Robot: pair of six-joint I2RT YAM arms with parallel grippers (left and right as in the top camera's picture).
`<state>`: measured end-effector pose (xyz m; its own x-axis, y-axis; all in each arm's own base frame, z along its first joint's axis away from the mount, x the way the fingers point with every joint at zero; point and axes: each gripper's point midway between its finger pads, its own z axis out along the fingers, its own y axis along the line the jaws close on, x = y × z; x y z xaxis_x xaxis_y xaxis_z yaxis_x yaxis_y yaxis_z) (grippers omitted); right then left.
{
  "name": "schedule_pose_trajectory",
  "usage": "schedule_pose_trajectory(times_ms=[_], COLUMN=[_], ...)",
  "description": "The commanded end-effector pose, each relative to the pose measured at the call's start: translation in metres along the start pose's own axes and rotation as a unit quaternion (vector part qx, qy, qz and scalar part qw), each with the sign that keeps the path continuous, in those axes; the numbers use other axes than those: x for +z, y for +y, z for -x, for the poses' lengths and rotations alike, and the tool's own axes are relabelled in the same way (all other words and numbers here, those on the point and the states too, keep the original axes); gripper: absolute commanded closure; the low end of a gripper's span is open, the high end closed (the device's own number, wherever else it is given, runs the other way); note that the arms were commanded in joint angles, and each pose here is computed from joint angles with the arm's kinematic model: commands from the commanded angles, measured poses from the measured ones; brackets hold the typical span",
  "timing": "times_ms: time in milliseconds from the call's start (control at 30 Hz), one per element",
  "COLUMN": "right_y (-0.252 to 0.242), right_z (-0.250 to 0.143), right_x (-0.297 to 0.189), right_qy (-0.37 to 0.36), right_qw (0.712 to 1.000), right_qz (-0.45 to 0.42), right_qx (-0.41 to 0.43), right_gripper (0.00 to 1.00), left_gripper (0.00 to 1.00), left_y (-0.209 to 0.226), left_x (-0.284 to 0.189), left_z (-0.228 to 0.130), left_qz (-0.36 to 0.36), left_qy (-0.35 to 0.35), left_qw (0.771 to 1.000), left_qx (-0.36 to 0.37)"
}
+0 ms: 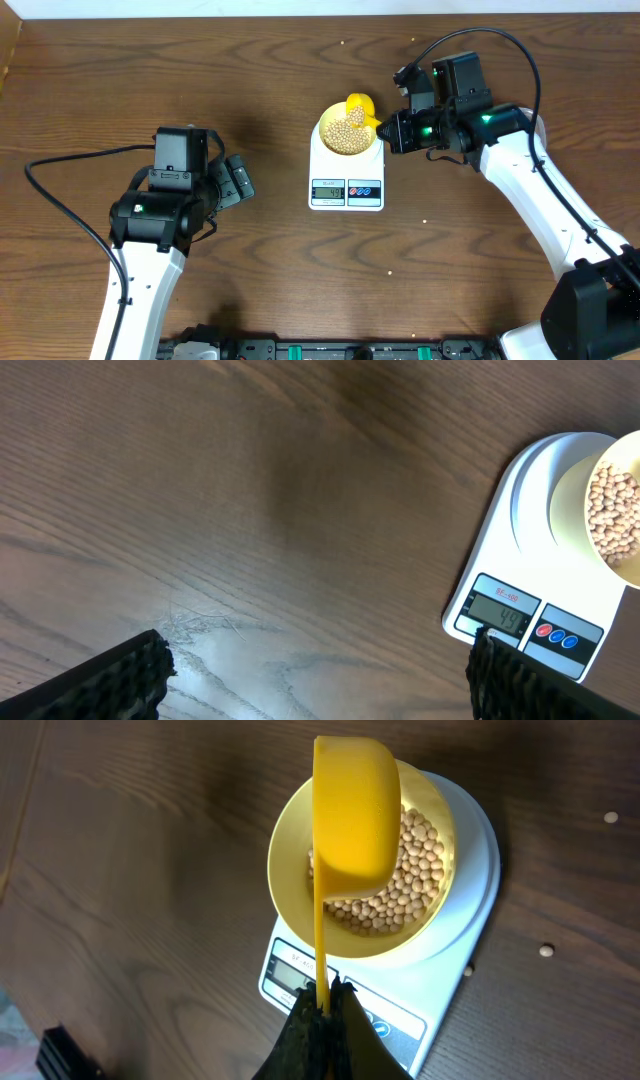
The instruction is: Scoop item into bowl and weigh 50g on scale
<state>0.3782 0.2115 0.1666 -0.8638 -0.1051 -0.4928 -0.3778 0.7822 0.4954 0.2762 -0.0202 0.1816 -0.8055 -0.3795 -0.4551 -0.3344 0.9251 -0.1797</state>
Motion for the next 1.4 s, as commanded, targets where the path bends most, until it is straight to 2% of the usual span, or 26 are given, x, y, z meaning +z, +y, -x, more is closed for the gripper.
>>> schedule_pose_trajectory(times_ms=[0, 1367], right_y=[0.0007, -0.0036], right_z=[-0.004, -0.0031], right_x=[0.0052, 0.0052], right_qy=[0.007, 0.006], right_qw=[1.0, 0.998], right_qz=[0.0, -0.013], right_qx=[-0.02, -0.068], right_gripper=[0.99, 0.99], left_gripper=[0.04, 0.04], left_y=[0.003, 0.003], left_x=[-0.0022, -0.0022], left_z=[0.0047, 0.0047], left_qz=[0.007, 0.007], left_qy=[-0.008, -0.008], left_qw=[1.0, 1.0], left_qx=[-0.004, -0.004])
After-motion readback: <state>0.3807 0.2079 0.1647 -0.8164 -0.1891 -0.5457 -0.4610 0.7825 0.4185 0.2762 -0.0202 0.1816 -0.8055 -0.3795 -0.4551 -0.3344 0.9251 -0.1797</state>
